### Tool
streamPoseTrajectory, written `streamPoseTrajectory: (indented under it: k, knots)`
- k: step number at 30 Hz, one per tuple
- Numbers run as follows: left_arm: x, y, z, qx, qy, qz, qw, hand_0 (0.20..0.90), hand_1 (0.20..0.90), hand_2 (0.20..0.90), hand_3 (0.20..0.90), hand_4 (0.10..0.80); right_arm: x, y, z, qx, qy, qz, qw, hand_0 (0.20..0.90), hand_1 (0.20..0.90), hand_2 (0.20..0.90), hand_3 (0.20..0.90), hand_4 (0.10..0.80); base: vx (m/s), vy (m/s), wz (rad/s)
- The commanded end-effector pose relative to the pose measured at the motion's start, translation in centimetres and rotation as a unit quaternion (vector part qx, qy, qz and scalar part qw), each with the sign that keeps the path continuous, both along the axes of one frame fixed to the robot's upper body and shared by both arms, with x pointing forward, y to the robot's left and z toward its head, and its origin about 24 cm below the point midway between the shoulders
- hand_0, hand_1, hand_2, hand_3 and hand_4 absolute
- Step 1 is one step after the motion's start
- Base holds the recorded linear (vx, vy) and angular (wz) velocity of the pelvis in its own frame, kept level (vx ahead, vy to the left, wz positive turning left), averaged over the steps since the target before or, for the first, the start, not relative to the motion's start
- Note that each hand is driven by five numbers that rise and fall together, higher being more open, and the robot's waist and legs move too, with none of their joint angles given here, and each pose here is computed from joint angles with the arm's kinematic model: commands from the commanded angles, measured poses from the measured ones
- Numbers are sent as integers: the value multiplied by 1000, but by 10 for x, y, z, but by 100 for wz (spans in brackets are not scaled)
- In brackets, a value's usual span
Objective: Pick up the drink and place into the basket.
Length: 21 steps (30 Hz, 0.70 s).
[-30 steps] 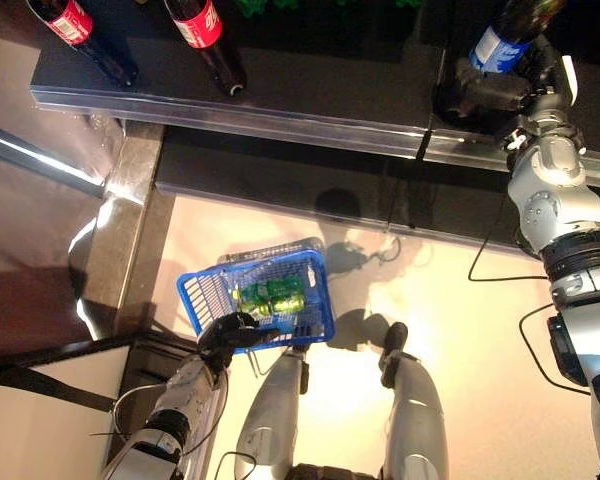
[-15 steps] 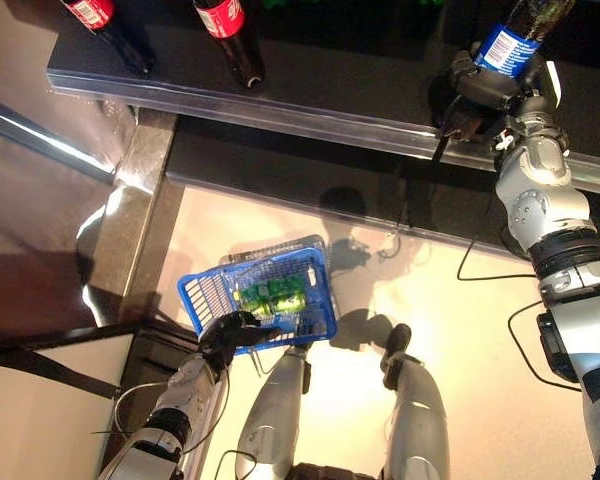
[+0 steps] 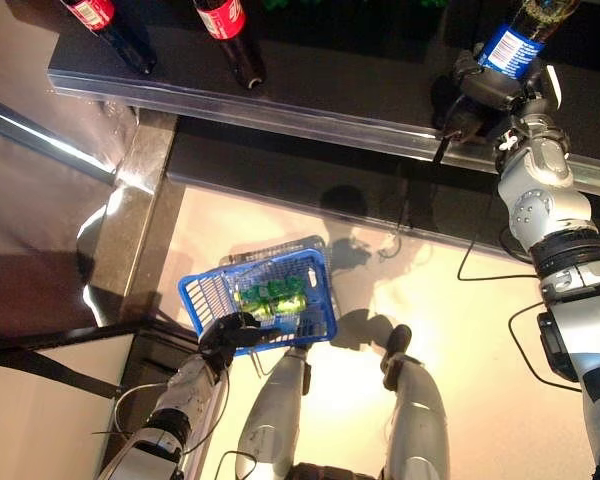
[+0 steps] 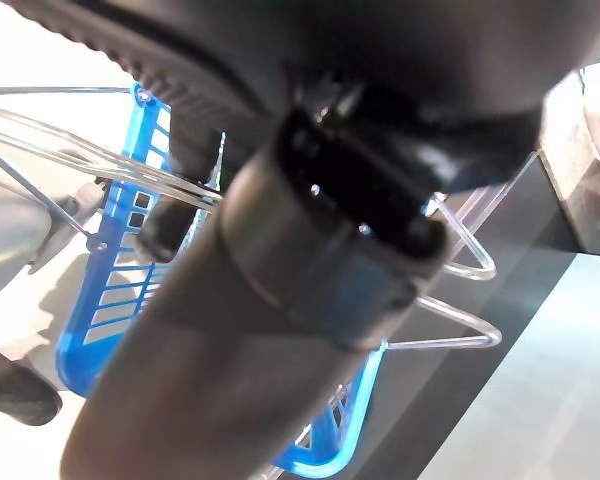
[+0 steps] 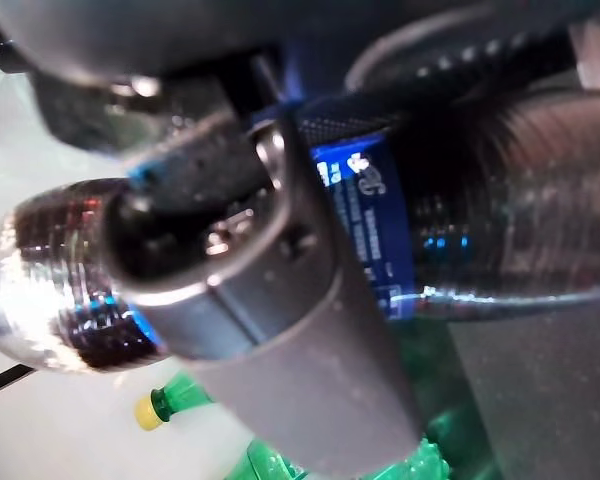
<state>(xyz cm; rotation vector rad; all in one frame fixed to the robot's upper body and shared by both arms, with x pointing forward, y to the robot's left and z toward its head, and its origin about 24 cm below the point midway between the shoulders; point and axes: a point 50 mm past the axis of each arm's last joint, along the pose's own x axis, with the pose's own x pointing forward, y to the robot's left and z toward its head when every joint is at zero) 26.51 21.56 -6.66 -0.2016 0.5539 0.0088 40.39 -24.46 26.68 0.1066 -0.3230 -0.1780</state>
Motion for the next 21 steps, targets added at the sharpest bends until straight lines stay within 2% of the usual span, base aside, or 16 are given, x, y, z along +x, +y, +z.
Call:
streamPoseTrajectory:
  k: [1, 16, 21]
  knots:
    - [-42, 31, -19, 50, 43, -22, 998, 300, 300, 300, 200, 100, -24, 17, 88, -44, -197, 45, 978, 300, 300, 300, 200, 100, 0, 0, 0]
    - [-68, 53, -28, 70, 75, -8, 995, 300, 300, 300, 200, 100, -34, 17, 58, -71, -195, 85, 974, 300, 300, 300, 200, 100, 64, -13, -2]
    - [-77, 59, -31, 65, 81, 5, 995, 300, 300, 300, 200, 100, -40, 14, 21, -54, -162, 110, 979, 300, 300, 300, 200, 100, 104, 6, 2]
